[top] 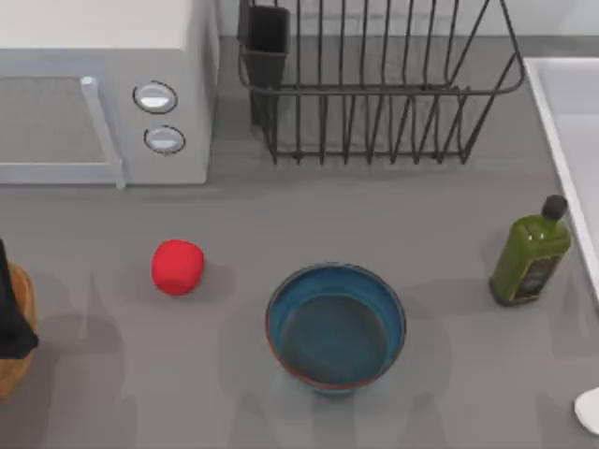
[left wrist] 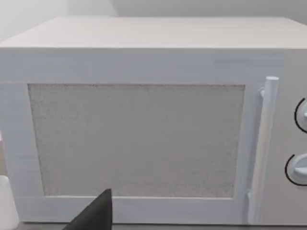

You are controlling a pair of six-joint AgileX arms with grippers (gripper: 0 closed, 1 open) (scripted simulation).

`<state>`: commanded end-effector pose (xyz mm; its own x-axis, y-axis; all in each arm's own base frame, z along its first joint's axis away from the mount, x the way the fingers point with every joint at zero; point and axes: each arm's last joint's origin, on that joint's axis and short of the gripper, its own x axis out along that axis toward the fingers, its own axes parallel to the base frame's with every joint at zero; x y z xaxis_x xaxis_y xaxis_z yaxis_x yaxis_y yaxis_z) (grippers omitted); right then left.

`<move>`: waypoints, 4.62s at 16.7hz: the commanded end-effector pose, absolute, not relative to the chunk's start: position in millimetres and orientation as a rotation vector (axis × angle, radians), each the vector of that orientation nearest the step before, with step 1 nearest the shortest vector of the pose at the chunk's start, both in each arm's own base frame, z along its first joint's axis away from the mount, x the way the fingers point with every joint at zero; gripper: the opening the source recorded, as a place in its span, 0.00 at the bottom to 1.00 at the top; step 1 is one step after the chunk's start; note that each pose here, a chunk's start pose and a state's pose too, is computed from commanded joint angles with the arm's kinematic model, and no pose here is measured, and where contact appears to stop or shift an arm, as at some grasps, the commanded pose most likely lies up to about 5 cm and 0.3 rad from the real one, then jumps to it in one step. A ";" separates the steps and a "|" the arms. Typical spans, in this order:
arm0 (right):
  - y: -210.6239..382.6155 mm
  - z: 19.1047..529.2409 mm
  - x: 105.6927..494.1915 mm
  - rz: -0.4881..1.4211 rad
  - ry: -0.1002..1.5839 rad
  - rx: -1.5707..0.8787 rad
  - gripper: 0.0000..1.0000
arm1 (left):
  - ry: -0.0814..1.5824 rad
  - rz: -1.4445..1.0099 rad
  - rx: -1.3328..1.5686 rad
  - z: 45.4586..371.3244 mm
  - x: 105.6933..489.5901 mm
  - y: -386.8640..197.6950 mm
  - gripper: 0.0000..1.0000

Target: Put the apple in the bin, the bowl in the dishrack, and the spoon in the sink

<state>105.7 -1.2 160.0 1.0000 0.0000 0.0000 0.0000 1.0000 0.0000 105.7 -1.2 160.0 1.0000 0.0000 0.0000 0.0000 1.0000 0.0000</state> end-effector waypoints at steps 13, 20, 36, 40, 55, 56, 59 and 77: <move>-1.2 160.0 105.7 0.000 0.000 0.000 1.00 | 0.378 -0.164 0.058 269.3 158.2 -31.5 1.00; -1.2 160.0 105.7 0.000 0.000 0.000 1.00 | 0.965 -0.263 0.134 261.5 266.7 -98.4 1.00; -1.2 160.0 105.7 0.000 0.000 0.000 1.00 | 1.572 -0.085 0.070 176.0 347.8 -145.9 1.00; -1.2 160.0 105.7 0.000 0.000 0.000 1.00 | 1.564 -0.089 0.069 172.7 350.5 -149.1 1.00; -1.2 160.0 105.7 0.000 0.000 0.000 1.00 | 1.572 -0.085 0.070 106.0 347.6 -146.6 0.85; -1.2 160.0 105.7 0.000 0.000 0.000 1.00 | 1.572 -0.085 0.070 106.0 347.6 -146.6 0.77; -1.2 160.0 105.7 0.000 0.000 0.000 1.00 | 1.572 -0.085 0.070 106.0 347.6 -146.6 0.55; -1.2 160.0 105.7 0.000 0.000 0.000 1.00 | 1.544 -0.091 0.104 115.9 347.3 -149.6 0.00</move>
